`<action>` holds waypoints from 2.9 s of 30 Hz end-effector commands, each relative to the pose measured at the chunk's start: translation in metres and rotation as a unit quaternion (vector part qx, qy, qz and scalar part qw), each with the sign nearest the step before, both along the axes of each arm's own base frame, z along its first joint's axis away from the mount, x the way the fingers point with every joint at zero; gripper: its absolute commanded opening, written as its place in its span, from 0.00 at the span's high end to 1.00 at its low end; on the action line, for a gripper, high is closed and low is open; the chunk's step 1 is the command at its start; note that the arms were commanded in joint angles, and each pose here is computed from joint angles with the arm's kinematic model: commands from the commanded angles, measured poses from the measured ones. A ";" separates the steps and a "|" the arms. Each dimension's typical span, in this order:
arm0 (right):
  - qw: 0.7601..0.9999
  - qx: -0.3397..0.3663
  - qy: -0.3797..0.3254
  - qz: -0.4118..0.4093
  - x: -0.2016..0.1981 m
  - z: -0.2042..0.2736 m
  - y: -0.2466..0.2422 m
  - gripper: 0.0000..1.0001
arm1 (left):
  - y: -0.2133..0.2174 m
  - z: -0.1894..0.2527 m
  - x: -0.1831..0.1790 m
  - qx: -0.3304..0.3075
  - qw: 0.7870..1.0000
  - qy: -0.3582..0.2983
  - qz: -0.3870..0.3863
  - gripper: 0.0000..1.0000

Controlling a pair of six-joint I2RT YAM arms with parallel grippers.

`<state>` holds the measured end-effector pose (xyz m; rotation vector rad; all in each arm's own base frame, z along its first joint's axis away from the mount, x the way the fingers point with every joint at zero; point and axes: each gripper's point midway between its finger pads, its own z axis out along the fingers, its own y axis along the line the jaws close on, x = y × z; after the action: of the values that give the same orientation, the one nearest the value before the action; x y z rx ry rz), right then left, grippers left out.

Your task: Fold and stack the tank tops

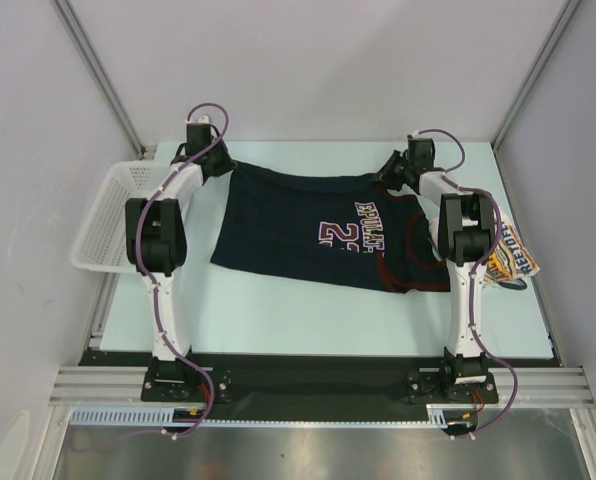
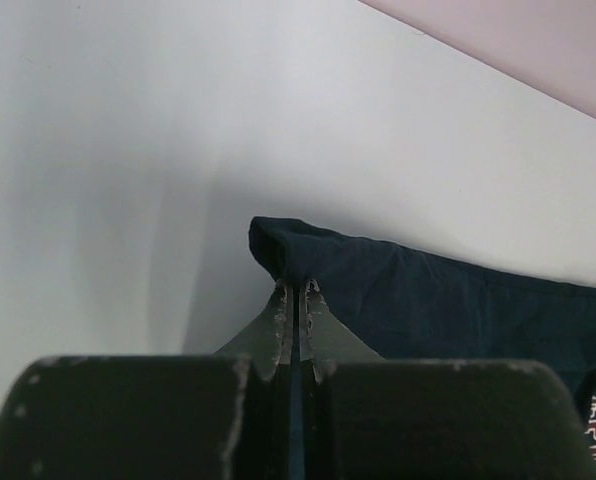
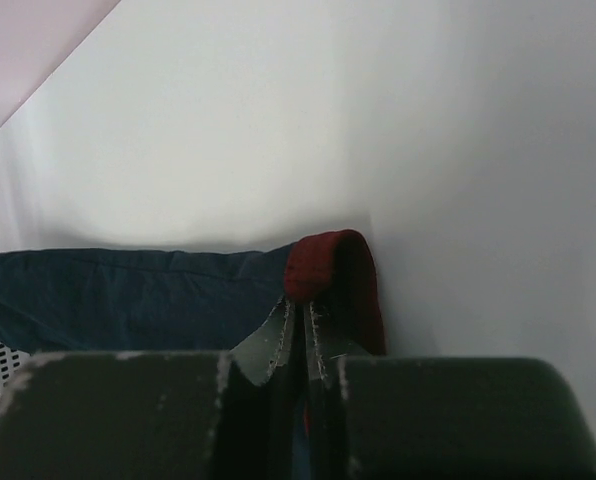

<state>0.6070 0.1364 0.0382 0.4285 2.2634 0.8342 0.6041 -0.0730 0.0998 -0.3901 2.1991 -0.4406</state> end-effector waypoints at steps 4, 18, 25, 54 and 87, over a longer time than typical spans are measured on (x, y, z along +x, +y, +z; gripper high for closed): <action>0.998 0.003 -0.059 -0.001 0.013 0.078 -0.008 0.94 | 0.000 0.070 0.010 -0.011 0.998 -0.069 -0.005 0.99; 0.998 0.016 -0.066 0.011 0.004 0.105 -0.012 0.91 | 0.001 0.065 -0.002 -0.005 0.998 -0.060 -0.005 0.99; 0.998 0.014 -0.058 0.019 -0.011 0.112 -0.015 0.91 | 0.003 0.079 -0.012 -0.006 0.997 -0.072 -0.004 1.00; 0.997 -0.074 -0.002 0.022 -0.166 0.058 0.012 0.94 | 0.023 0.026 -0.102 0.011 0.999 -0.013 0.033 1.00; 0.991 -0.134 0.013 -0.016 -0.283 0.023 0.010 0.76 | 0.037 -0.010 -0.191 0.012 0.996 0.026 0.081 0.56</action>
<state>0.3210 0.1489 0.0557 0.3115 2.3983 0.5354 0.4084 -0.0461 0.0619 -0.5281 2.3202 -0.3285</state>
